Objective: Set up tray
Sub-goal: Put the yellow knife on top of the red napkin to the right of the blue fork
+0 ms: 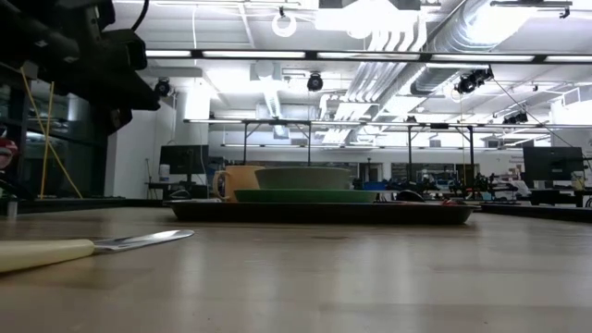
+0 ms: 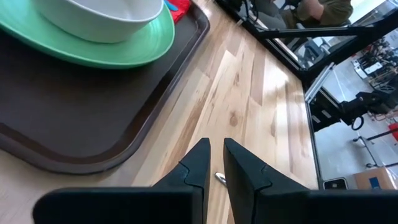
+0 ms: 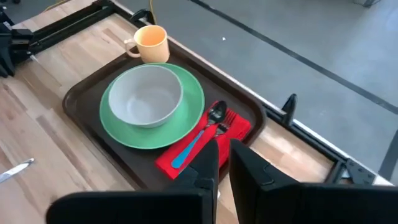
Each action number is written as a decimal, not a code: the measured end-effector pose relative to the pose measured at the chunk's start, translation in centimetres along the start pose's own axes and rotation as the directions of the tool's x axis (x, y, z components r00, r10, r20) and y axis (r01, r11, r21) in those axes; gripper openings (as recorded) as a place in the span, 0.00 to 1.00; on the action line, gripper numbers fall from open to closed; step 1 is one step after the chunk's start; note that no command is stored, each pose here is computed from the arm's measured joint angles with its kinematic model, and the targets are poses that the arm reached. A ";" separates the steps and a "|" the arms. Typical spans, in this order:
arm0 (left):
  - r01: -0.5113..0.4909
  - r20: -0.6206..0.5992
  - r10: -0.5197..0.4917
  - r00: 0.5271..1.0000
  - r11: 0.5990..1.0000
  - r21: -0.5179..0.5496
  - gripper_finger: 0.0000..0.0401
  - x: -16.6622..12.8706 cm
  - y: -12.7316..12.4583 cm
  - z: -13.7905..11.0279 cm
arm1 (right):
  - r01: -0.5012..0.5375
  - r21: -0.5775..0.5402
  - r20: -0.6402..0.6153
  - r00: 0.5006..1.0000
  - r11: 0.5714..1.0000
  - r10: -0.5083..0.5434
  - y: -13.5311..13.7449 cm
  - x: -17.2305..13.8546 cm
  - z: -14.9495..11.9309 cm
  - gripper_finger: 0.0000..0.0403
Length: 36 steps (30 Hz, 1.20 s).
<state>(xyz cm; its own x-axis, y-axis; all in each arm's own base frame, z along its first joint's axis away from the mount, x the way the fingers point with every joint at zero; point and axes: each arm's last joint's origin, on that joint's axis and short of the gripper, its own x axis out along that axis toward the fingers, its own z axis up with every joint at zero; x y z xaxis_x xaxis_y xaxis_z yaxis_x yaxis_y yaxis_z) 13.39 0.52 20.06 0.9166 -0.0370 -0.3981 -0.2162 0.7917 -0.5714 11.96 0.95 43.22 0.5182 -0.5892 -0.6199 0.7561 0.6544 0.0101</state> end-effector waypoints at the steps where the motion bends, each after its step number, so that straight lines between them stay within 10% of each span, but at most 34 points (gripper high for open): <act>1: -0.001 -0.001 0.001 1.000 1.000 0.000 0.19 0.0 0.0 0.0 | -0.004 0.009 0.009 1.000 1.000 0.004 -0.4 -0.2 0.0 0.04; 36: 0.150 0.199 -0.160 0.967 0.987 0.066 0.19 -0.4 -1.5 2.0 | -0.479 0.177 0.258 0.865 0.860 0.429 -4.6 8.9 -15.6 0.04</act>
<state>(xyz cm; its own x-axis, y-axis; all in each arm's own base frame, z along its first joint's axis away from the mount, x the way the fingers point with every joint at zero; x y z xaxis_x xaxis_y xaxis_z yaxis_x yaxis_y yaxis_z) 14.00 0.53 22.49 0.9877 -0.0414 -0.1508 -0.0538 0.8157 -0.5759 6.84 0.08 25.37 0.8764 -0.3512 -0.3295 0.4722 0.7613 0.4444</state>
